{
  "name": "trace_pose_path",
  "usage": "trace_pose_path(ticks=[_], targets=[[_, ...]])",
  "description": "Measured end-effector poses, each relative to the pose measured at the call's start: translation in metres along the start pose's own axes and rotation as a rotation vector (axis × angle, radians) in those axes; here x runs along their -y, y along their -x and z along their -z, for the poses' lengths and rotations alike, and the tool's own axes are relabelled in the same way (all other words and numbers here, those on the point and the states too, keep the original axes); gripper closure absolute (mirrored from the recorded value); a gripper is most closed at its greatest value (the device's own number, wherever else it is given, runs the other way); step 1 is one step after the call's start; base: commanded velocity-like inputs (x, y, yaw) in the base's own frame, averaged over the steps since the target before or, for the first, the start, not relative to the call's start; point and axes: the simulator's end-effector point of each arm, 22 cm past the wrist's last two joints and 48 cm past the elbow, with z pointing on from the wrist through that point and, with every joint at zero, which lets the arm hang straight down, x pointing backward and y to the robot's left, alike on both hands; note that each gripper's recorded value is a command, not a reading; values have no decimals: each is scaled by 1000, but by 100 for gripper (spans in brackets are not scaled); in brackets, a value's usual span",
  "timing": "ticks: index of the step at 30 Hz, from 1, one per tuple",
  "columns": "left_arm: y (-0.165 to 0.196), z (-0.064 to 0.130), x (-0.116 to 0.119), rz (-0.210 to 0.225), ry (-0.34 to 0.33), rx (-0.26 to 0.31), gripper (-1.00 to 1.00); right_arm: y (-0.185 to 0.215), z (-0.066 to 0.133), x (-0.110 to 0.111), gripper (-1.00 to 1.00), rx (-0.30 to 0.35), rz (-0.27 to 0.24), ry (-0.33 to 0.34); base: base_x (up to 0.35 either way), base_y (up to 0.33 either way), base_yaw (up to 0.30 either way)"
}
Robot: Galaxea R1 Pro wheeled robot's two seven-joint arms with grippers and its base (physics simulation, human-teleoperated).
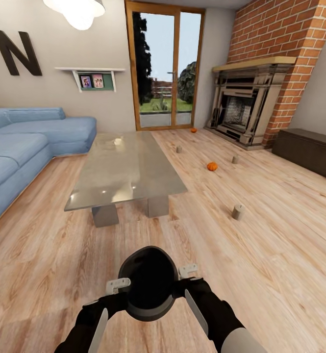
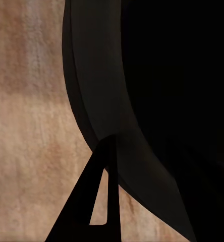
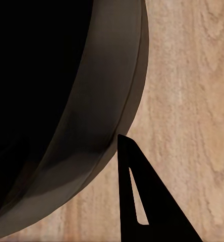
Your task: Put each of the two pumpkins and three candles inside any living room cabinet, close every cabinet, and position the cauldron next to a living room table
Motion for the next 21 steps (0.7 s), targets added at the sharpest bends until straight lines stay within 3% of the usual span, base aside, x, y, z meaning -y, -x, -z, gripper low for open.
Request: trace_pose_path(ticks=[6,21], targets=[[0,0,0,-1,1,0,100,0,0,0,100,0,-1,1,84,0,0],[0,0,0,1,0,0,100,0,0,0,100,-1,1,-1,295,0,0]])
